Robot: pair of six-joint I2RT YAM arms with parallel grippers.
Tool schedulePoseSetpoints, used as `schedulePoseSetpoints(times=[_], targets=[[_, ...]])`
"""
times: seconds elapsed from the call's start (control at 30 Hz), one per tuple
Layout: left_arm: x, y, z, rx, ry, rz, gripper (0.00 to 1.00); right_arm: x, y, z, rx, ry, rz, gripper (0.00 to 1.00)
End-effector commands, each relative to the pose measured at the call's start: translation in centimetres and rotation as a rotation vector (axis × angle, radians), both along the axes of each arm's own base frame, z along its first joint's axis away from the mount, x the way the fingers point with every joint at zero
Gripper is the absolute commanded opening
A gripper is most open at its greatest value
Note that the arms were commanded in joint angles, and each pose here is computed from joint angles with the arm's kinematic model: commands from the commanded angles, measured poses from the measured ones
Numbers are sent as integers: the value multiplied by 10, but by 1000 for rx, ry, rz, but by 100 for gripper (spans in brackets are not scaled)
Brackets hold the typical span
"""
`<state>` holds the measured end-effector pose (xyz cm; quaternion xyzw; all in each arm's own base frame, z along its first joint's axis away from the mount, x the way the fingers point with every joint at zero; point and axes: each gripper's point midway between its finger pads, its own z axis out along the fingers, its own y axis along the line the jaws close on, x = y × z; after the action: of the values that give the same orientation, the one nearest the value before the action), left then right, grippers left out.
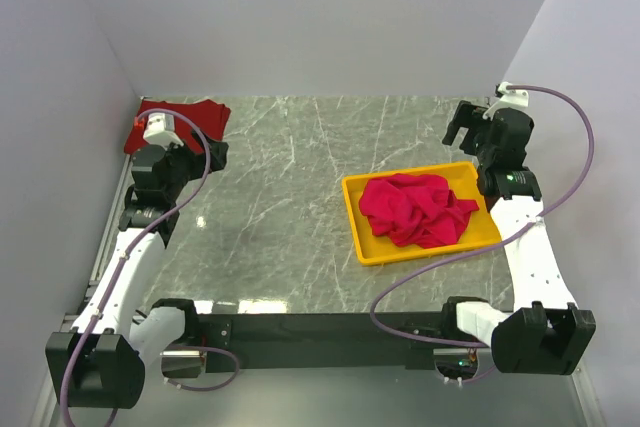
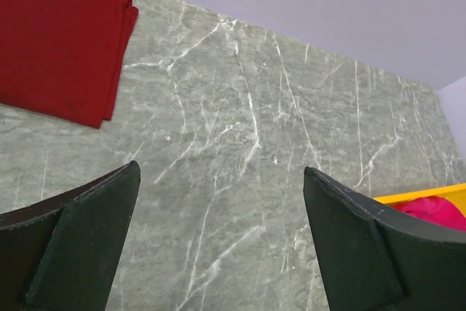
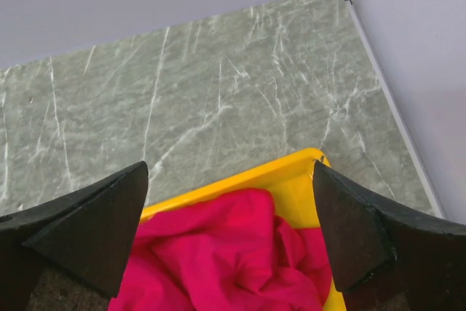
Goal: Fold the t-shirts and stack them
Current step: Grab the tshirt from the pile
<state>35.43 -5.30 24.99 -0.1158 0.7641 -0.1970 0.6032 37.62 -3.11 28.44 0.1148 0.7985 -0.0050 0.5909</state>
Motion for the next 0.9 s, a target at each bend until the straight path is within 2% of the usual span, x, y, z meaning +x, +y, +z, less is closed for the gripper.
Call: schedulePoseSetpoints(times=[0.0,0.07,0.13,0.2,0.23,0.37,0.47,0.6,0.73,0.87], targets=[[3,-6,33,-8,-85,-35,99,3,5,23,-25,-52,44,100],[2,-8,33,-10,-85,-44,99,3,17,20,-79,-37,146,100],[2,-7,33,-10,-85,-44,99,-1,41,8,-195,-4,349,100],[1,-9,32,-11,-82,-51,99,-1,51,-6,-309,41,459,100],[0,-9,31,-13,-82,-54,99,-4,56,-16,-315,87,497,100],[-3,-12,29,-19,-76,-67,99,2,58,-59,-260,277,609,100],[-6,-18,28,-31,-67,-102,100,5,59,-75,-164,348,698,100],[-13,-23,20,-46,-50,-126,99,14,61,-99,-137,442,757,100],[-22,-24,12,-67,-39,-127,99,-3,68,-126,-62,598,851,93],[-29,-23,8,-73,-35,-121,99,-24,67,-139,-82,638,869,92]])
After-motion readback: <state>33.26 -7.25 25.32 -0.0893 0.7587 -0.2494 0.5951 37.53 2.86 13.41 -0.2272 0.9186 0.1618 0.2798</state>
